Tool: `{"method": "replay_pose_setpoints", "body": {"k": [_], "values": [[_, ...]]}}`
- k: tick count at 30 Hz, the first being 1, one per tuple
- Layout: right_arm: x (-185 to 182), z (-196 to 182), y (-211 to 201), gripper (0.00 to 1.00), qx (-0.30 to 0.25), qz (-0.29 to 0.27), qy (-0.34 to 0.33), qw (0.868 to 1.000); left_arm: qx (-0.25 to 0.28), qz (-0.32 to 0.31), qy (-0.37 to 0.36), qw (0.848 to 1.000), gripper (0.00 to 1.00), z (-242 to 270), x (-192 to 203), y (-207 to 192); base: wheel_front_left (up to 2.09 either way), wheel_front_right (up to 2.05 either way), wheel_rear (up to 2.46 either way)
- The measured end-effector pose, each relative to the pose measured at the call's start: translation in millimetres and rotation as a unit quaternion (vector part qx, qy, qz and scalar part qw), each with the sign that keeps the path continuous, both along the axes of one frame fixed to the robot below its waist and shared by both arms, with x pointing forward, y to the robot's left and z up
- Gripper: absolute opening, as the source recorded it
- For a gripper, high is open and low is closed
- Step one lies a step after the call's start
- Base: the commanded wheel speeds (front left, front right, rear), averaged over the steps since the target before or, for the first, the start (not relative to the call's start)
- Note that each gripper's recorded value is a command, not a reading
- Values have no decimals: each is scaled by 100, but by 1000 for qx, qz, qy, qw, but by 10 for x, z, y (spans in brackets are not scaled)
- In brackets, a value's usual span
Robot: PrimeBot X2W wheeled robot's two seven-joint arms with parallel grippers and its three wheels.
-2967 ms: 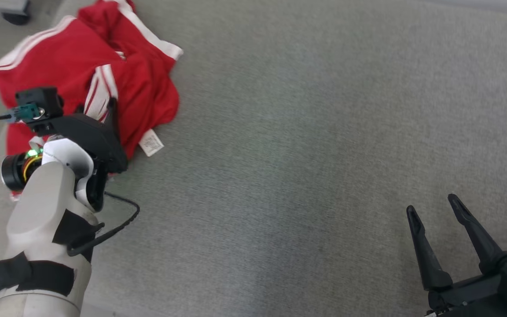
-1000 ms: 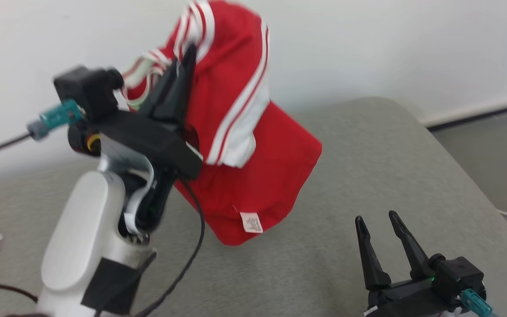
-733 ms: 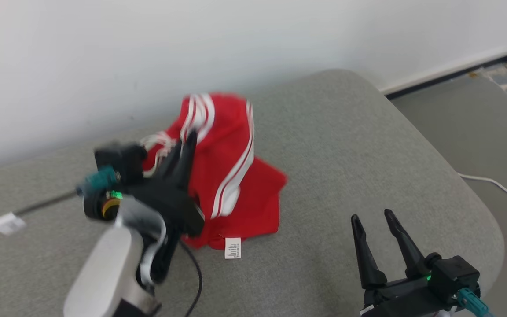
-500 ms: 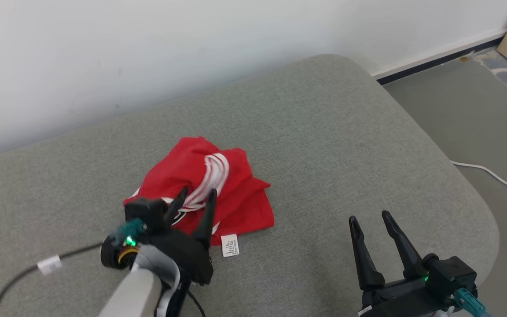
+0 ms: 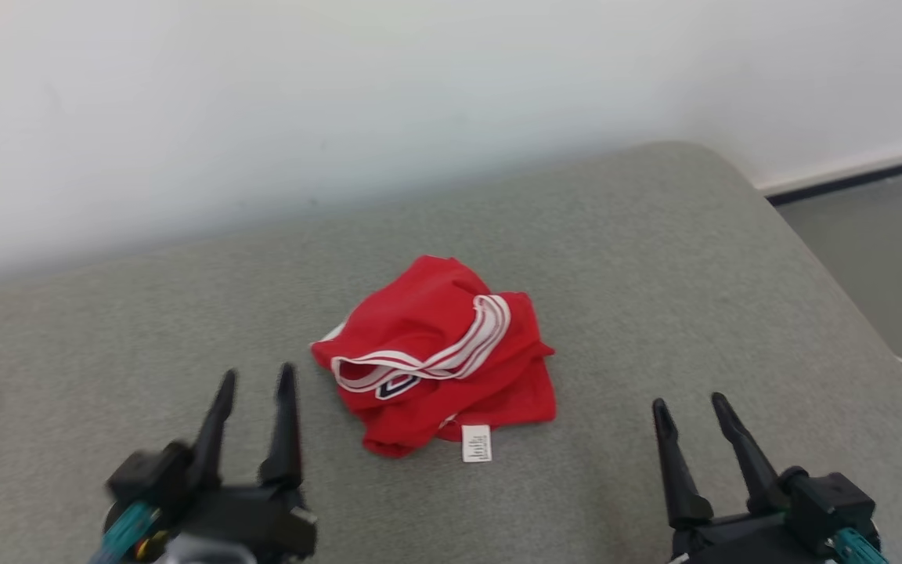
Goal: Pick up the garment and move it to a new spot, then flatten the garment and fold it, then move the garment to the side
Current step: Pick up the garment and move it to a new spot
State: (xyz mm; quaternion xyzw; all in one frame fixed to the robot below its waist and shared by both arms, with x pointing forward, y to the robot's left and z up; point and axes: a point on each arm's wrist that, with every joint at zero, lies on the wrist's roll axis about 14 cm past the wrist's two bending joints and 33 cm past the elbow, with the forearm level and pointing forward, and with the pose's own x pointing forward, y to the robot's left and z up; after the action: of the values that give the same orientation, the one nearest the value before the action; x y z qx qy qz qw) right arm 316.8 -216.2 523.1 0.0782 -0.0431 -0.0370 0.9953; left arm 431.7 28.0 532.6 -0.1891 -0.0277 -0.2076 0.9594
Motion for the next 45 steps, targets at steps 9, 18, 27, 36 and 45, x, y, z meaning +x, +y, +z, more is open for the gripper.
{"method": "replay_pose_setpoints", "body": {"k": [9, 18, 27, 36, 45], "values": [[96, -78, 182, 100, 0, 37, -1, 999, 29, 140, -16, 990, 100, -67, -590, 1117, 0, 0, 0], [135, -299, 355, 100, 5, 70, 30, 997, 84, 213, 41, 973, 100, -498, -1092, 1675, 0, 0, 0], [9, -493, 277, 100, 9, 58, 60, 996, 90, 216, 45, 971, 100, -558, -1281, 1737, 0, 0, 0], [-35, -506, 244, 100, 13, 49, 60, 997, 101, 193, 46, 975, 100, -586, -1265, 1663, 0, 0, 0], [-27, -525, 271, 100, 16, 51, 63, 997, 101, 190, 41, 976, 100, -551, -1250, 1661, 0, 0, 0]]}}
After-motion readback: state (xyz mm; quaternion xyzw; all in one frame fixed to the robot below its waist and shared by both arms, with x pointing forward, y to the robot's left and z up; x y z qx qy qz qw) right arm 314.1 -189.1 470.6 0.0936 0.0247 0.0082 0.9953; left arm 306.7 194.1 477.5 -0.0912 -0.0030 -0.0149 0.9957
